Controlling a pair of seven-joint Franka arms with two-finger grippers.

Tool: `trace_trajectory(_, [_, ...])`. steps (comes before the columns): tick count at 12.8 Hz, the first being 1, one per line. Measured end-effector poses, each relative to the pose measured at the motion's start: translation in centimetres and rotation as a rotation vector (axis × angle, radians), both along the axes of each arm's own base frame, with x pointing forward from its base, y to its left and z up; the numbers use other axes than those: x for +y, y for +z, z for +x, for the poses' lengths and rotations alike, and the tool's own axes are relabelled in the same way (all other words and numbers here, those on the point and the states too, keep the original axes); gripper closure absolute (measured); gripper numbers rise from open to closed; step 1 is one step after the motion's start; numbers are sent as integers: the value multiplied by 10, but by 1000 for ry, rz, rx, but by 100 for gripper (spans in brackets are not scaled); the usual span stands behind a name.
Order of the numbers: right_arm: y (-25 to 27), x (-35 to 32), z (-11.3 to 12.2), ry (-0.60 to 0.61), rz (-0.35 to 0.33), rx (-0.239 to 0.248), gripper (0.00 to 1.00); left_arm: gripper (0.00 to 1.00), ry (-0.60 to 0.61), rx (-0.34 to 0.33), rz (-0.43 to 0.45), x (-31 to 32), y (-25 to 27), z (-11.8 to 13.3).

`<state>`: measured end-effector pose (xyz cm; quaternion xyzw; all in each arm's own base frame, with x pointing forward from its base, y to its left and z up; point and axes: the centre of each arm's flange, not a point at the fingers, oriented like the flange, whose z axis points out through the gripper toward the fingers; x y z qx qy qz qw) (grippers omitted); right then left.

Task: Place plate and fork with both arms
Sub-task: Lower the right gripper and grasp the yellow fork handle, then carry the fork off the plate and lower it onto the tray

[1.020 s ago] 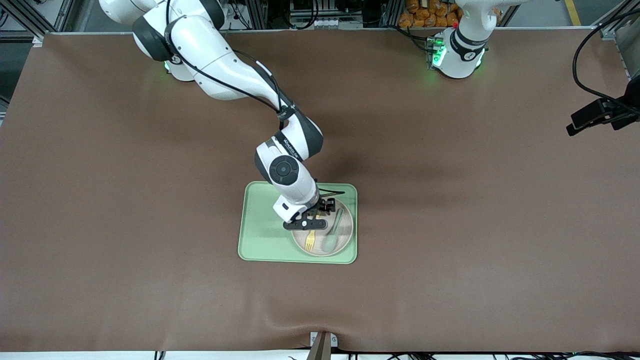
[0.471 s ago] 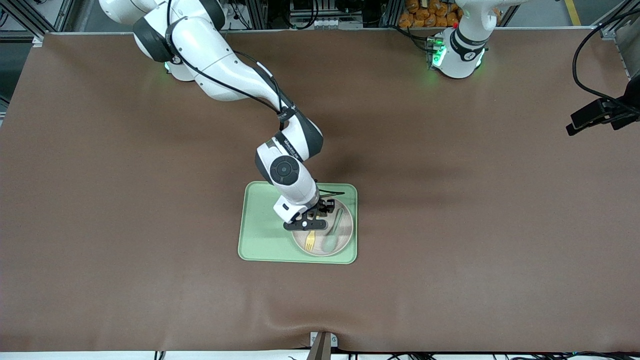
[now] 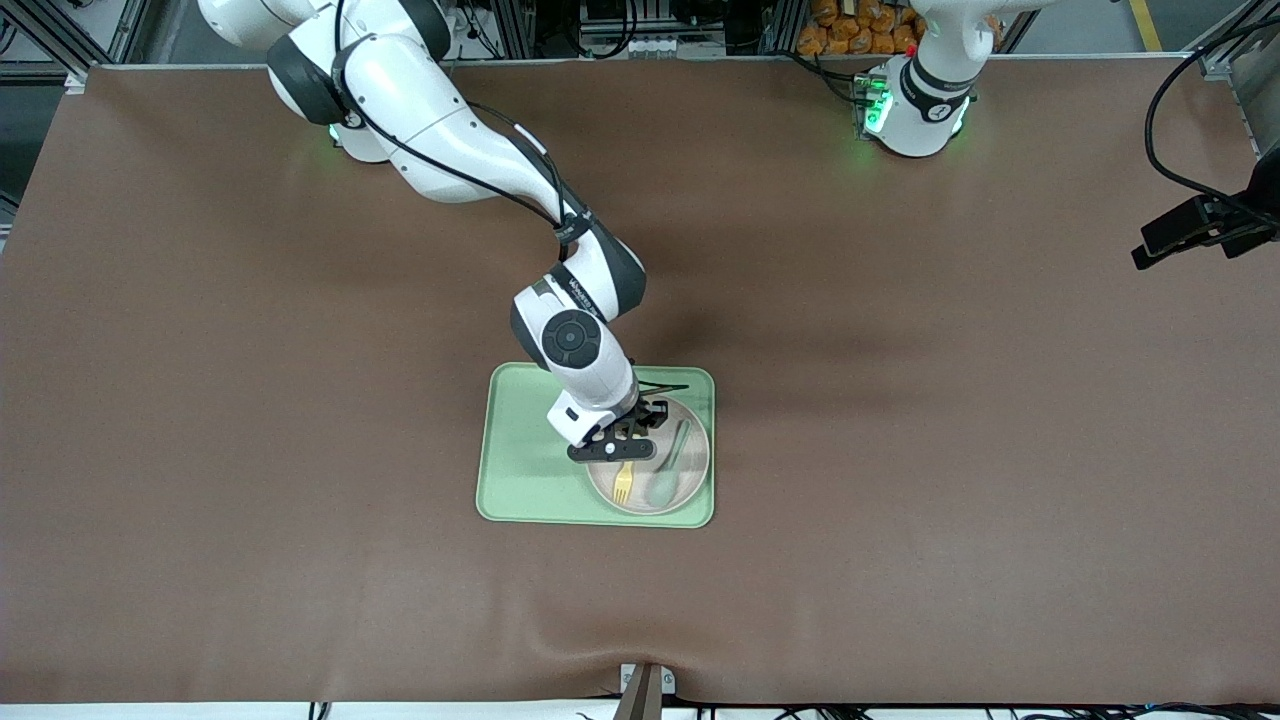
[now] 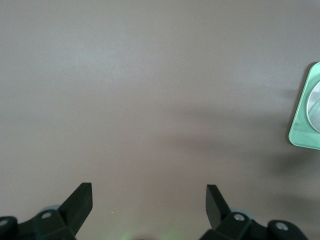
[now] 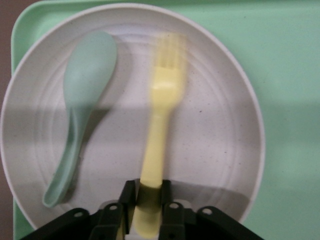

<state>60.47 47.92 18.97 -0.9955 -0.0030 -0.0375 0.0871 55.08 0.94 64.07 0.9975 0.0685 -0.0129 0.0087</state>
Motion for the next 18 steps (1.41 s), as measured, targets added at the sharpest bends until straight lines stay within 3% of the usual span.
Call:
trace_trajectory(1, [0, 0, 0, 1, -1, -1, 90, 0, 1, -1, 0, 1, 1, -1])
trace_trajectory(8, [4, 1, 2, 1, 4, -9, 90, 0, 2, 2, 1, 1, 4, -4])
trace_trajectory(12, [37, 5, 8, 3, 18, -26, 90, 0, 8, 4, 1, 4, 4, -5])
trace_trajectory(18, [87, -37, 29, 3, -48, 27, 90, 0, 14, 4, 1, 8, 4, -5])
